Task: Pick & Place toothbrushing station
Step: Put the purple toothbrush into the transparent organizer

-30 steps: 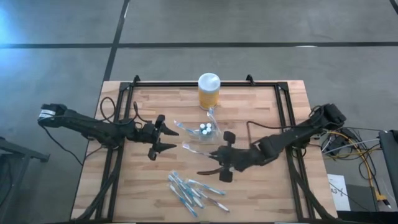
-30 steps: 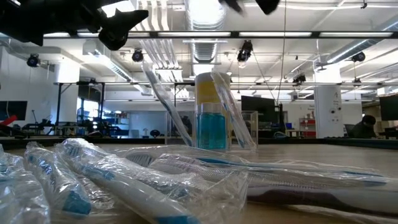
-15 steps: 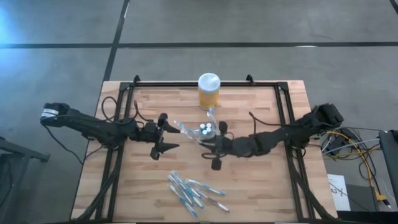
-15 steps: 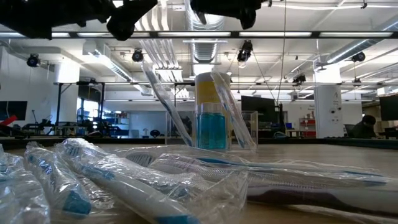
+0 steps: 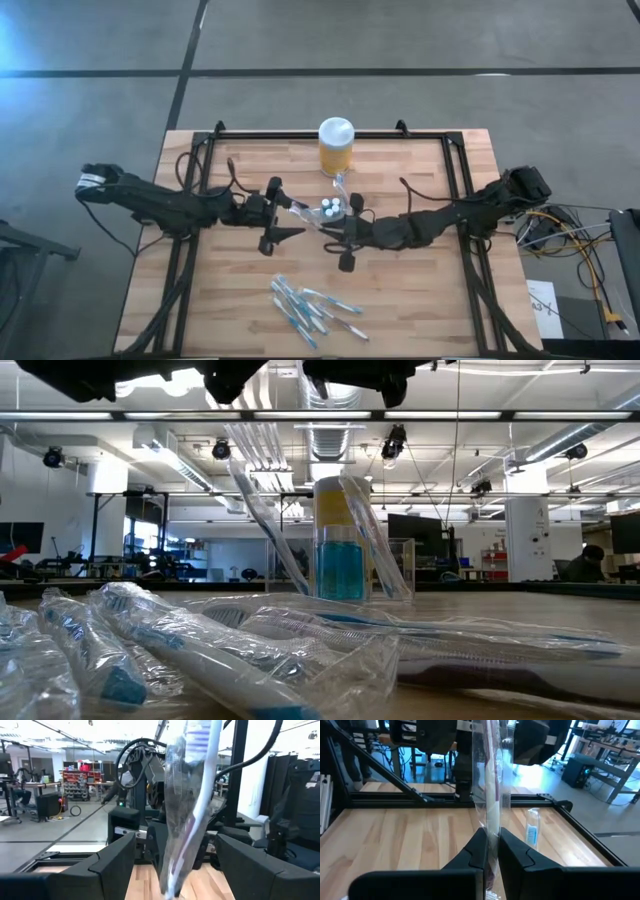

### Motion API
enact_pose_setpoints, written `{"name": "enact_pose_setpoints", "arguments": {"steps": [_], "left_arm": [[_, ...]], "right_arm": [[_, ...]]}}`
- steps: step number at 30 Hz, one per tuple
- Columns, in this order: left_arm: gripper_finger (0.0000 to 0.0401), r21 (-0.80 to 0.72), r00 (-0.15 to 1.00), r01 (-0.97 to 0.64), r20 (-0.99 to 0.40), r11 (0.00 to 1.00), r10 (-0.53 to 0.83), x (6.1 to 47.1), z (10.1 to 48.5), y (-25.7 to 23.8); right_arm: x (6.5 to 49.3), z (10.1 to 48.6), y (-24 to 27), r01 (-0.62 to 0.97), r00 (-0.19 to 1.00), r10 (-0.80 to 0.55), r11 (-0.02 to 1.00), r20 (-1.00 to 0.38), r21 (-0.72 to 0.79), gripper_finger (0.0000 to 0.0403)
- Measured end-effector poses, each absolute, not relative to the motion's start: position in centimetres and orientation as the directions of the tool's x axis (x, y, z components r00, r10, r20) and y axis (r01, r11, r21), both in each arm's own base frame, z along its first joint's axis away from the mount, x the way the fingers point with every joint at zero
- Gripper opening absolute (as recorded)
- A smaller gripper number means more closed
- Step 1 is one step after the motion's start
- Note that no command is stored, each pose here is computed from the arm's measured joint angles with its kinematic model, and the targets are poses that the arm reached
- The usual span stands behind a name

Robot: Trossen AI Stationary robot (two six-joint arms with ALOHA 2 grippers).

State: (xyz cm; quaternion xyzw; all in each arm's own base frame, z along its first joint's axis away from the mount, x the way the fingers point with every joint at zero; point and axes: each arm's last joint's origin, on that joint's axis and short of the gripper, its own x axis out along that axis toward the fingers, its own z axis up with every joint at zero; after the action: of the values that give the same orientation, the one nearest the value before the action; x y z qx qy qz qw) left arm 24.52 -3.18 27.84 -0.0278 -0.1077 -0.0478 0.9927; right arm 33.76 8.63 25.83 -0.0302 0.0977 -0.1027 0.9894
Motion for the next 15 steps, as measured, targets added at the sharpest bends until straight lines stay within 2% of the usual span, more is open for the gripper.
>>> {"name": "enact_pose_setpoints", "arguments": {"steps": [10, 12, 15], "left_arm": [[0.0274, -0.003, 0.971, 0.116, 0.212, 0.993, -0.112, 26.2, 28.3, -3.5], [0.0263, -0.002, 0.97, 0.116, 0.215, 0.993, -0.113, 26.1, 28.4, -3.5], [0.0223, -0.003, 0.969, 0.117, 0.221, 0.993, -0.113, 26.0, 28.5, -3.4]], "right_arm": [[33.7, 25.6, 8.6, 0.197, 0.959, -0.21, 0.977, -0.19, -0.084, 0.002], [33.7, 25.6, 8.6, 0.196, 0.96, -0.21, 0.977, -0.187, -0.087, 0.002], [33.7, 25.6, 8.5, 0.199, 0.96, -0.212, 0.976, -0.186, -0.086, 0.002]]}}
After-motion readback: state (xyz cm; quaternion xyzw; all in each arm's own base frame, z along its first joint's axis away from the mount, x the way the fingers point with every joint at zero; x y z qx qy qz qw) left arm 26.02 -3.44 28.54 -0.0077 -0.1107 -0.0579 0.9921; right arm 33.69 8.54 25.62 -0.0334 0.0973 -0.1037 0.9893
